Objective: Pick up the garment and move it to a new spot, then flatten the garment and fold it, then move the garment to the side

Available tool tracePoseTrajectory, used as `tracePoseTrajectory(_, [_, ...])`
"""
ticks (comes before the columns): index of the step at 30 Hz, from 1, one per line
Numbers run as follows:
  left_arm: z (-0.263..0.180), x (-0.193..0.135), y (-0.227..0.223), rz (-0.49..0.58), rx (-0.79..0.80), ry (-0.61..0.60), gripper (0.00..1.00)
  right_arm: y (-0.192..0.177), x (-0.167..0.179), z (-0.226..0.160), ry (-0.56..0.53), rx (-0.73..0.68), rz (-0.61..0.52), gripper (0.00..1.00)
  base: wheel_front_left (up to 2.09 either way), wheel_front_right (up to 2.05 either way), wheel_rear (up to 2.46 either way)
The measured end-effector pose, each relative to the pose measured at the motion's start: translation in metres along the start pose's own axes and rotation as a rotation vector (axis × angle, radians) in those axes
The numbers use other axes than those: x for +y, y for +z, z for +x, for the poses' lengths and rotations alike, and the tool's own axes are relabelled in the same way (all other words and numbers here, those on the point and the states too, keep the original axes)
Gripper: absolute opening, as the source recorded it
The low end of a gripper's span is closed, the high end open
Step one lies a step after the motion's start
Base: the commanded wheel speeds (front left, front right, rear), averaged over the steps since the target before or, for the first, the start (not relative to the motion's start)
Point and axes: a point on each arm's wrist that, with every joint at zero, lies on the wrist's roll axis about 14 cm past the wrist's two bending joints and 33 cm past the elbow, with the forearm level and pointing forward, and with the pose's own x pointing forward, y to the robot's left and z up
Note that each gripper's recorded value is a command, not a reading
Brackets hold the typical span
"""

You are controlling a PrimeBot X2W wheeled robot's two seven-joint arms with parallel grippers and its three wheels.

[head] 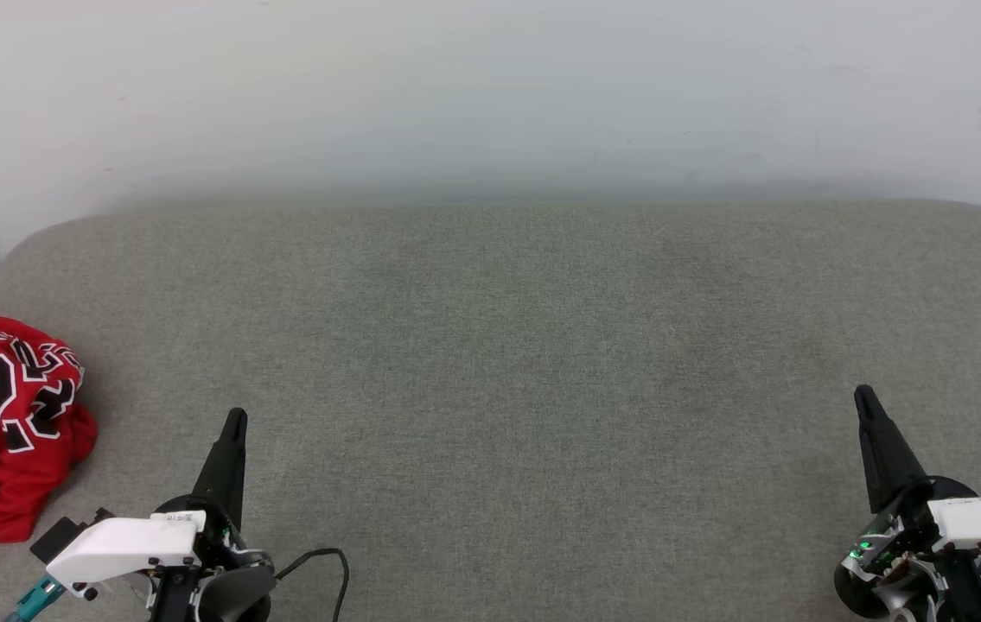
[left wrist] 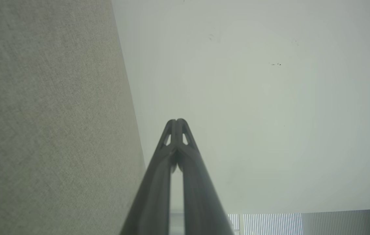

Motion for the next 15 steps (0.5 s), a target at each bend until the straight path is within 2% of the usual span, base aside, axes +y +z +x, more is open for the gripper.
tracePoseTrajectory(15, [0.0000, 0.0000, 0.0000, 0.000, 0.000, 0.000, 0.00, -0.0001, 0.0000, 0.0000, 0.000, 0.000, 0.000, 0.00, 0.00, 0.00, 0.00])
